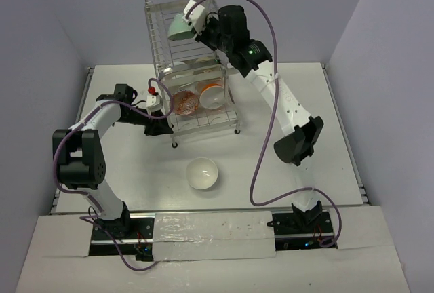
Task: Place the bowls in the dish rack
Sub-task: Turn the bowl upside down over the dish rack.
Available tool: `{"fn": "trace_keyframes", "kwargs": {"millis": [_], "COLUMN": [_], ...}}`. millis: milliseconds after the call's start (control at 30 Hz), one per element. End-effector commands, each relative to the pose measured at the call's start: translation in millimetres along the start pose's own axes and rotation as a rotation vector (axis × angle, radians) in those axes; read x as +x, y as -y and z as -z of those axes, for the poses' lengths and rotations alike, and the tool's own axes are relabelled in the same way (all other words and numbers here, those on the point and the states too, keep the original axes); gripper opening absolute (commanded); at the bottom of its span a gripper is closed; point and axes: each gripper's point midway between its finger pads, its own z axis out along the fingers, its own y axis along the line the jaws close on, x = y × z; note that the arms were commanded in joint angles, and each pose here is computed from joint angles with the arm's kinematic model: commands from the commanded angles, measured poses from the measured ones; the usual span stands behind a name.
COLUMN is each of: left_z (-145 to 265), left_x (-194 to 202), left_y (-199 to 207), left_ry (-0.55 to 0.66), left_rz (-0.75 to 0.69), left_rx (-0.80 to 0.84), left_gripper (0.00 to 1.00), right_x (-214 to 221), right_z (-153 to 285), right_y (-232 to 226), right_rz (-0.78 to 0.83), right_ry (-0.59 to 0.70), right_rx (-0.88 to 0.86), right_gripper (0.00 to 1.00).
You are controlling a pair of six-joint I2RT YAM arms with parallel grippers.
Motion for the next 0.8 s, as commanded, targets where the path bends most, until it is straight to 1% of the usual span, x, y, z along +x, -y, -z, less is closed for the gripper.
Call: {"fn": "trace_keyframes", "kwargs": {"millis": [0,100,300,467,500,533,633,767], "left_z": [10,10,9,9,10,9,9,9], "left_x": [26,25,26,27,28,28,29,28], "left_y": [17,15,14,14,14,13,14,13], "left_ry": [-0.152,-0.148,-0.148,-0.153,-0.152,-0.151,-0.152,-0.151], "left_rz": [0.175,0.178,0.186,0.189,0.188,0.188,0.199,0.201], "left_rx": [-0.025,-0.027,-0.024,-0.03,-0.032,-0.031,-0.02,-0.019], "left_gripper": [0.12,0.12,0.13,0.13,0.13,0.13,0.13,0.14], "right_x": [-34,-31,-23,-21,-20,-22,-25,-41], "right_z": [42,47,56,69,70,72,80,90], "right_y": [-20,-24,-27,-25,-26,-25,-27,-25], "right_rz": [-0.054,-0.052,-0.045,-0.038,-0.036,-0.038,-0.061,-0.113], "right_ry": [0.045,0.029,-0.003,-0.022,-0.025,-0.024,-0.019,0.022], "right_rx": [-0.114,-0.128,-0.133,-0.126,-0.128,-0.127,-0.141,-0.157], "right_gripper": [0.26,0.3,0.33,0.37,0.38,0.43,0.5,0.5]}}
